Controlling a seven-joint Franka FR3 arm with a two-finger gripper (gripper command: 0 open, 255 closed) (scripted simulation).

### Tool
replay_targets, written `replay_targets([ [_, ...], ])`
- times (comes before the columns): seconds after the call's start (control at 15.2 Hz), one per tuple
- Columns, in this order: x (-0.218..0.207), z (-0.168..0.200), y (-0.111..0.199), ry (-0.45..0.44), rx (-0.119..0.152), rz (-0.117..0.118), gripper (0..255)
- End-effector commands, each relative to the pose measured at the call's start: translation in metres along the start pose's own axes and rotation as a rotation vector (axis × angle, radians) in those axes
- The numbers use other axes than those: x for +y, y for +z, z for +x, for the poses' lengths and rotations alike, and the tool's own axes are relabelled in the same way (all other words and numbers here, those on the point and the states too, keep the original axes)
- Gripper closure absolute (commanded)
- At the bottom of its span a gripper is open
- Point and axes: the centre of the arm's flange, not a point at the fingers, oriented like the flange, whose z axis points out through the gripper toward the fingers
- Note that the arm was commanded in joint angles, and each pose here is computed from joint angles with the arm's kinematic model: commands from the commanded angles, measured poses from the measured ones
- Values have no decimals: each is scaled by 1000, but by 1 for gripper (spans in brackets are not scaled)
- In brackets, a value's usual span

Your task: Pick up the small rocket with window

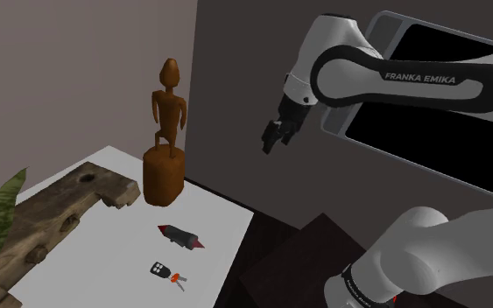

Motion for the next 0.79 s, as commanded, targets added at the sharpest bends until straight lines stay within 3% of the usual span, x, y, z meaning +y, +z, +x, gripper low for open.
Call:
replay_targets([
  [0.0, -14, 12, 23, -14, -8, 4, 0],
  [0.73, -77, 71, 143, -89, -61, 19, 0],
])
